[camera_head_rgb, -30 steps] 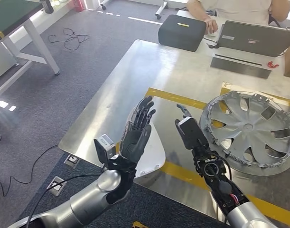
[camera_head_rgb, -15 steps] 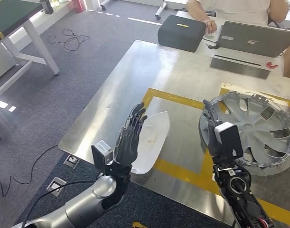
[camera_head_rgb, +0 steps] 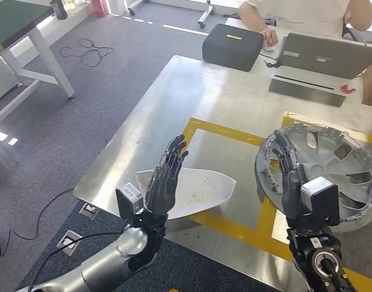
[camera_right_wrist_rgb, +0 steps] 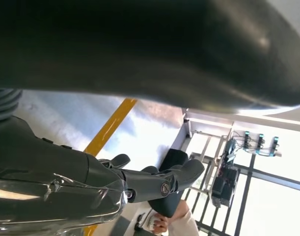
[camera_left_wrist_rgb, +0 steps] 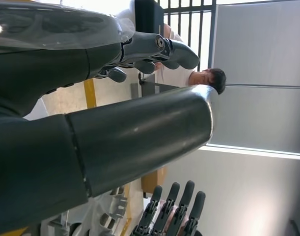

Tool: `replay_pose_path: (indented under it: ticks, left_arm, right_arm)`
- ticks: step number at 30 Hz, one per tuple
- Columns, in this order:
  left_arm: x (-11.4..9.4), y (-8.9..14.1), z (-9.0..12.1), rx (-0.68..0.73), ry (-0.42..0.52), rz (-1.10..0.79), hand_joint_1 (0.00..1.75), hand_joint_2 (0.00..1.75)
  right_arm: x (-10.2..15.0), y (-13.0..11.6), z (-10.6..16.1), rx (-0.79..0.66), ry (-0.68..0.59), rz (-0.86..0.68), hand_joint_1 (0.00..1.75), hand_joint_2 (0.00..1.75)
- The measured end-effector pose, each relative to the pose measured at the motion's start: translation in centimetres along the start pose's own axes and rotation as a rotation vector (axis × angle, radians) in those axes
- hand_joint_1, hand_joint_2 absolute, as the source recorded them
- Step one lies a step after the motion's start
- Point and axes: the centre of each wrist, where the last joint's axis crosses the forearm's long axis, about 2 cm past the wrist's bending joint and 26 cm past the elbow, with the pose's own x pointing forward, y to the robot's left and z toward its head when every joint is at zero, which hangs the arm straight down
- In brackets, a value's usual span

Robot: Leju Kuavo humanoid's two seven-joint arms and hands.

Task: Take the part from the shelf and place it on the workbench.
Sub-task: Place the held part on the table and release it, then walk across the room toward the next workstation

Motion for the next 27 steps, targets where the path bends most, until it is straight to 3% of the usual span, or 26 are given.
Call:
replay_pose_path:
  ticks: [27]
  left_arm:
    - [0.6,0.3,-0.8,-0.025,0.001,-0.018,0.00,0.00]
  right_arm:
    - [3.7,1.2,2.0,0.111,-0.100,-0.077,0.00,0.00]
